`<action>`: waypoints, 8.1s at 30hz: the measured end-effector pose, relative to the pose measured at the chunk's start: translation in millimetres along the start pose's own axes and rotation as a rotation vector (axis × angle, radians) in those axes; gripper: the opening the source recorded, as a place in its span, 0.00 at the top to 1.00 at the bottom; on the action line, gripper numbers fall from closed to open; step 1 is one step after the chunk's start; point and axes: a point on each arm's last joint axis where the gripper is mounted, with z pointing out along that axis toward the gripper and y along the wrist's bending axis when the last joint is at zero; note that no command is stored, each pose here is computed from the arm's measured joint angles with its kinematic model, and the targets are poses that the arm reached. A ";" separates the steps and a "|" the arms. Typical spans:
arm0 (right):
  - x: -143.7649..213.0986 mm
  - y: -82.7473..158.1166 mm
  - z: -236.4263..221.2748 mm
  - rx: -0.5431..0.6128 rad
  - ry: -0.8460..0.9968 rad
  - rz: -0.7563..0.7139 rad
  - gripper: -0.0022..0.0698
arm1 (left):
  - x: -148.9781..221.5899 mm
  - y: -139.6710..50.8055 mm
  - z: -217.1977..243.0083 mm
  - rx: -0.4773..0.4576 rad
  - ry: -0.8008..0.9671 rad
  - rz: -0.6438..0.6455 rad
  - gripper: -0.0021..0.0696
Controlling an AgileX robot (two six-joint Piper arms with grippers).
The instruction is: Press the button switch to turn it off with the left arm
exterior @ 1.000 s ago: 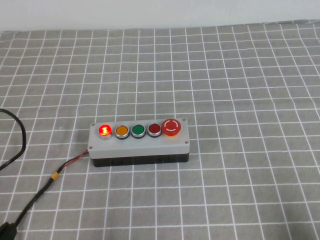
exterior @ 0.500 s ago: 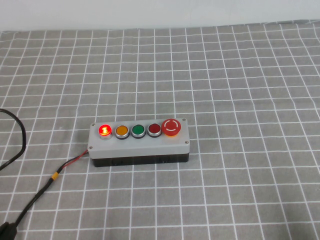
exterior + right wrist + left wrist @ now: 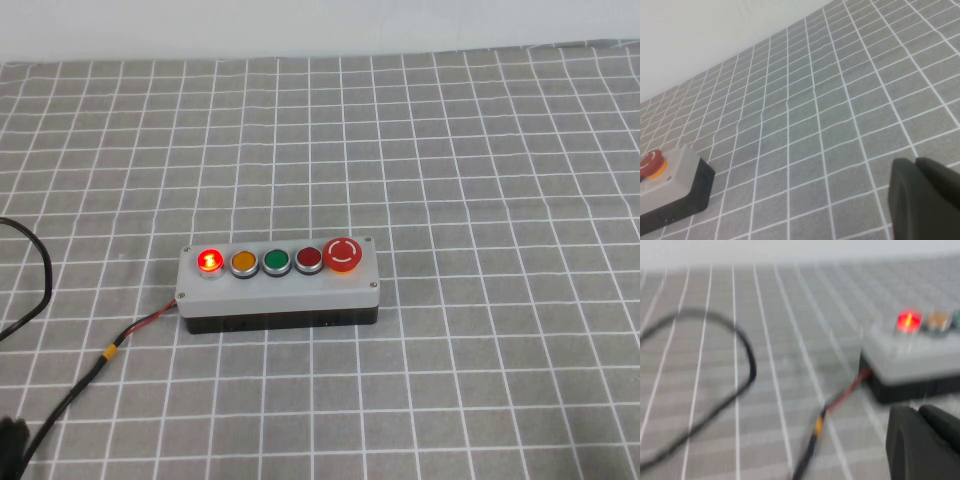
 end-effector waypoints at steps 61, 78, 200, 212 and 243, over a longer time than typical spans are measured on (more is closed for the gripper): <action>0.0 0.0 0.0 0.000 0.000 0.000 0.99 | -177.6 10.1 31.9 -0.010 0.167 -0.100 0.98; 0.0 0.0 0.0 0.000 0.000 0.000 0.99 | -211.9 -7.4 141.1 0.156 0.656 0.021 0.98; 0.0 0.0 0.0 0.000 0.000 0.000 0.99 | -171.7 -5.8 -14.1 0.191 0.366 -0.081 0.98; 0.0 0.0 0.0 0.000 0.000 0.000 0.99 | -126.4 -1.8 -54.0 0.184 0.267 -0.118 0.98; 0.0 0.0 0.0 0.000 0.000 0.000 0.99 | -71.8 -2.5 -3.4 0.099 0.023 -0.008 0.98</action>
